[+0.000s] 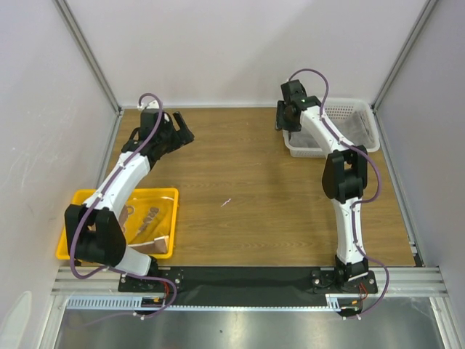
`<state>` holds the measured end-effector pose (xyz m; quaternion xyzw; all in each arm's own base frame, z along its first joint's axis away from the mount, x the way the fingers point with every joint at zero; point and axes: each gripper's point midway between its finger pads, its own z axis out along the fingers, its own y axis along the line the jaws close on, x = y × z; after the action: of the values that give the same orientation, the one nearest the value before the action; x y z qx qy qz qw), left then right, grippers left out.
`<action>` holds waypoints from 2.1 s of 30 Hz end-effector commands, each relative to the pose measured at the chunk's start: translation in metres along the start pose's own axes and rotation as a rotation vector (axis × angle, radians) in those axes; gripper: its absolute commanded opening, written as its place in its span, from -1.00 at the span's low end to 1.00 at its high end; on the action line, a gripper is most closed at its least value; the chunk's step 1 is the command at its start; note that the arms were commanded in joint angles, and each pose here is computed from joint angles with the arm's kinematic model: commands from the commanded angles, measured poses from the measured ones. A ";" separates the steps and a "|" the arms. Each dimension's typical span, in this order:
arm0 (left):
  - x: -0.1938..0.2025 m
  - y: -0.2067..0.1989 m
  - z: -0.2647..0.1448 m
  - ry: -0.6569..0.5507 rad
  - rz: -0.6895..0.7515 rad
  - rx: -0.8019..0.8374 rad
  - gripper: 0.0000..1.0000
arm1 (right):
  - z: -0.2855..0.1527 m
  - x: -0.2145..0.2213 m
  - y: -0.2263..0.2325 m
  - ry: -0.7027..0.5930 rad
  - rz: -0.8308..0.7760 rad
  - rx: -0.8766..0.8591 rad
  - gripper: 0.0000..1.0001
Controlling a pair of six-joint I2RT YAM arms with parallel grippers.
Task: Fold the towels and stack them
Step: Neatly place the folded towel into the bin, then grab crumpled towel
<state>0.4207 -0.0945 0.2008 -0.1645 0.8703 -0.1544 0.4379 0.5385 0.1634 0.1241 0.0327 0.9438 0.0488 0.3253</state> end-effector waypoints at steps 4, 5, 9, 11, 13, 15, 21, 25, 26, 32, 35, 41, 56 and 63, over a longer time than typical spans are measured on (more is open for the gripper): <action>-0.005 0.001 -0.015 -0.028 0.003 0.012 0.79 | 0.015 -0.007 -0.028 -0.030 -0.049 0.095 -0.25; -0.006 0.000 -0.017 -0.032 0.003 0.014 0.79 | 0.017 -0.010 -0.031 -0.039 -0.043 0.093 -0.34; -0.011 0.002 -0.020 -0.047 0.018 0.000 0.79 | 0.026 -0.023 -0.053 -0.052 -0.039 0.042 -0.42; -0.014 0.001 -0.020 -0.053 0.024 0.001 0.80 | 0.029 -0.029 -0.060 -0.065 -0.071 0.041 -0.41; -0.015 0.001 -0.020 -0.057 0.022 0.000 0.80 | 0.030 -0.038 -0.071 -0.080 -0.077 0.048 -0.41; -0.015 0.001 -0.020 -0.059 0.019 0.000 0.80 | 0.033 -0.041 -0.077 -0.081 -0.104 0.046 -0.41; -0.018 0.002 -0.020 -0.069 0.017 -0.010 0.82 | 0.037 -0.056 -0.101 -0.106 -0.134 0.080 -0.35; -0.021 0.001 -0.019 -0.070 0.028 -0.012 0.83 | 0.037 -0.060 -0.118 -0.102 -0.109 0.105 -0.30; -0.021 0.001 -0.019 -0.071 0.029 -0.011 0.83 | 0.035 -0.061 -0.119 -0.102 -0.107 0.105 -0.16; -0.050 -0.010 -0.028 -0.082 0.097 -0.025 0.87 | -0.023 -0.103 -0.099 -0.219 -0.104 0.063 0.99; -0.054 0.000 -0.037 -0.037 0.121 -0.107 0.88 | -0.068 -0.131 -0.090 -0.301 -0.097 0.047 1.00; -0.054 0.020 -0.082 -0.040 0.077 -0.197 0.93 | -0.181 -0.171 -0.082 -0.517 -0.068 0.028 0.99; 0.102 0.147 -0.192 0.003 -0.576 -0.611 0.96 | -0.212 -0.038 -0.027 -0.373 0.122 -0.383 0.99; 0.144 0.162 -0.143 0.003 -0.667 -0.565 0.93 | -0.213 0.011 -0.021 -0.307 0.134 -0.382 0.99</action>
<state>0.1746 0.0132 0.1221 -0.5173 0.8100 0.0014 0.2763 0.4064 0.1163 0.2290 0.0471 0.8893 0.2102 0.4035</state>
